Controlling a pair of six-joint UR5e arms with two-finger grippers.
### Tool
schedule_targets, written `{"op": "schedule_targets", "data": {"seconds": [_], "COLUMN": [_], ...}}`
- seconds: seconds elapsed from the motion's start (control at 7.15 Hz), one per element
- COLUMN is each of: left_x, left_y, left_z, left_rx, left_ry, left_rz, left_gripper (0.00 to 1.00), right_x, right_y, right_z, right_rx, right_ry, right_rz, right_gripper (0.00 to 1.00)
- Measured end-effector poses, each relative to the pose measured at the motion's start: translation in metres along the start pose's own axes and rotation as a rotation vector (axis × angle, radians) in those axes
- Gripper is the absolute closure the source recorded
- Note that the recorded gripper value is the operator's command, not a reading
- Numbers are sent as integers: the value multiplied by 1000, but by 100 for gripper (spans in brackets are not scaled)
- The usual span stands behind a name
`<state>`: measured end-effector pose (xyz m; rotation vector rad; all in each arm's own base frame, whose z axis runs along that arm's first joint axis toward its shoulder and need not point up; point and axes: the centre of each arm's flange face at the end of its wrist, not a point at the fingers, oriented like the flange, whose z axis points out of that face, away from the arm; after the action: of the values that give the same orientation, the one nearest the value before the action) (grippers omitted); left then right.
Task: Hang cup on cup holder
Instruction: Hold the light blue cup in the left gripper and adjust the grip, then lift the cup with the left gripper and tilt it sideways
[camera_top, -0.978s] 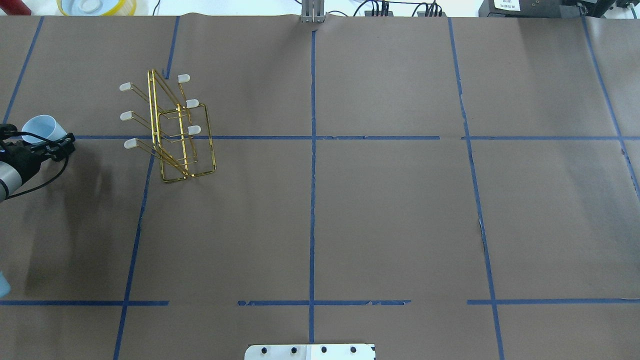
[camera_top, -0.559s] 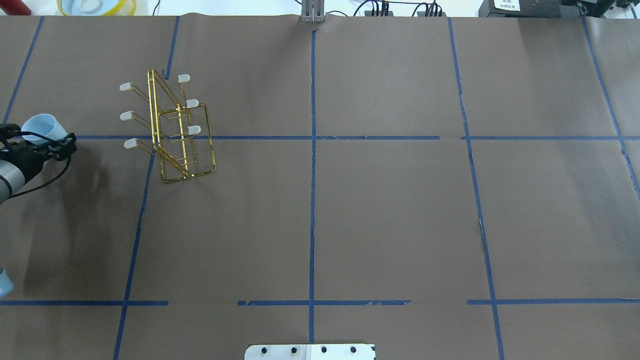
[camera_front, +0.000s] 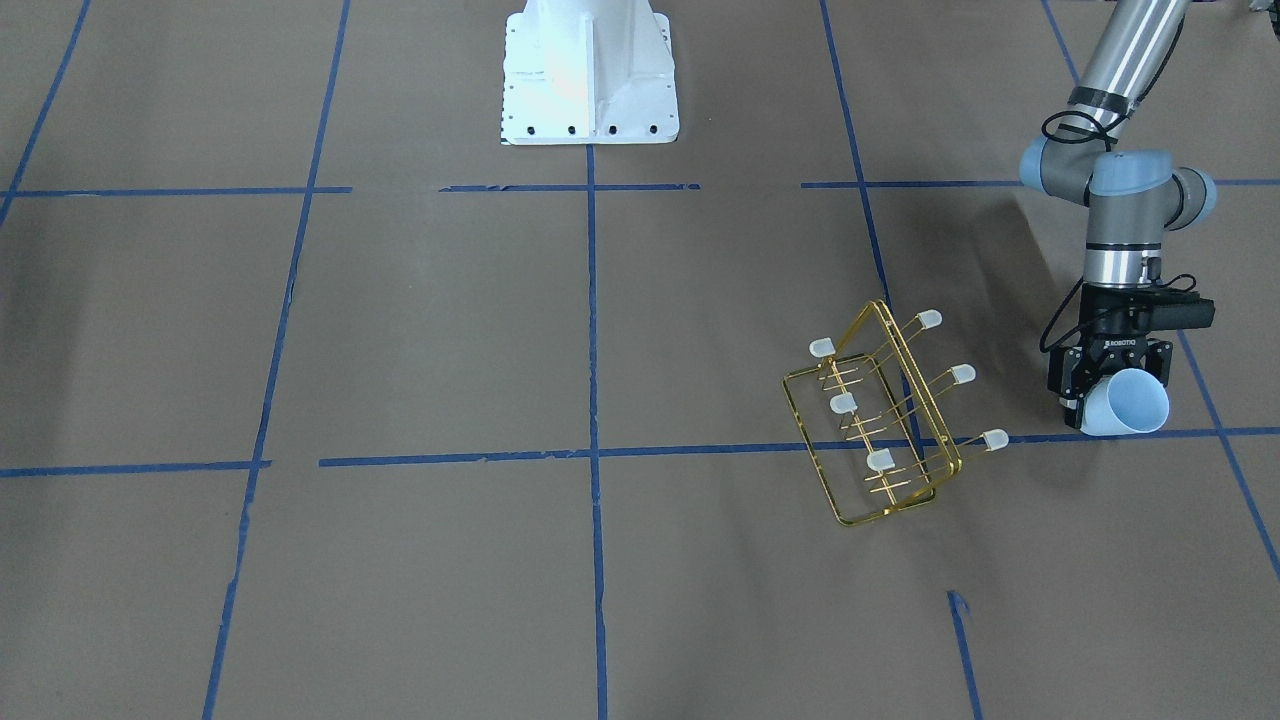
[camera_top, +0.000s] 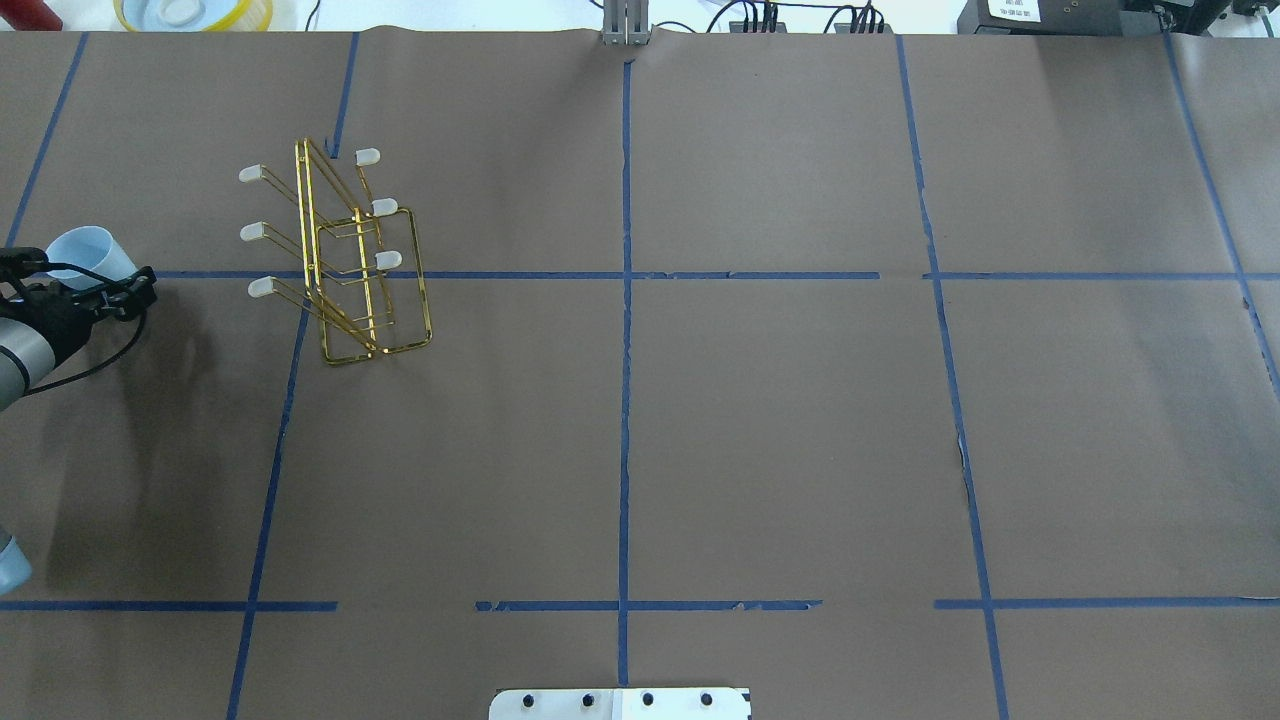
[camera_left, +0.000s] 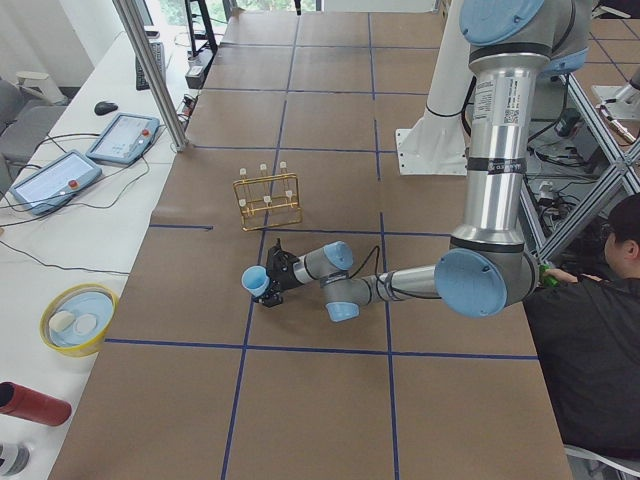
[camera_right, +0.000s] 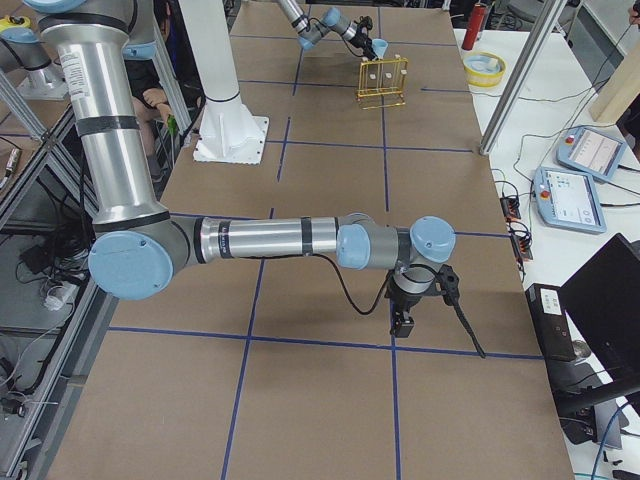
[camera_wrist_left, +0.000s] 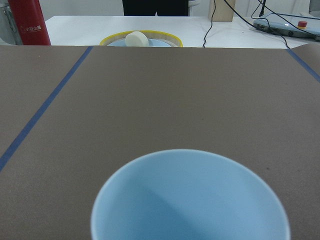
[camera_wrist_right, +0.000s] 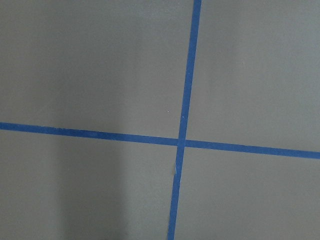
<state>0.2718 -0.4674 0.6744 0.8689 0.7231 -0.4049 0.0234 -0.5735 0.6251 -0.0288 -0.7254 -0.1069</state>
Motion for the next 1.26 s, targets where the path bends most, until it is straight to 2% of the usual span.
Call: {"op": "schedule_targets", "data": {"seconds": [0.28, 0.42, 0.56, 0.7, 0.98, 1.26], "left_x": [0, 1, 1, 4, 27, 51], "left_y": [2, 2, 0, -8, -37, -70], "left_z": [0, 0, 0, -3, -21, -50], "left_rx": [-18, -24, -24, -13, 20, 87], "left_ry": [8, 11, 14, 22, 85, 144], "left_rz": [-2, -3, -4, -11, 23, 202], "left_gripper": [78, 89, 89, 96, 100, 100], "right_x": [0, 0, 0, 0, 0, 0], "right_y": [0, 0, 0, 0, 0, 0], "right_z": [0, 0, 0, 0, 0, 0], "right_rx": [0, 0, 0, 0, 0, 0], "right_ry": [0, 0, 0, 0, 0, 0], "right_rz": [0, 0, 0, 0, 0, 0], "right_gripper": [0, 0, 0, 0, 0, 0]}}
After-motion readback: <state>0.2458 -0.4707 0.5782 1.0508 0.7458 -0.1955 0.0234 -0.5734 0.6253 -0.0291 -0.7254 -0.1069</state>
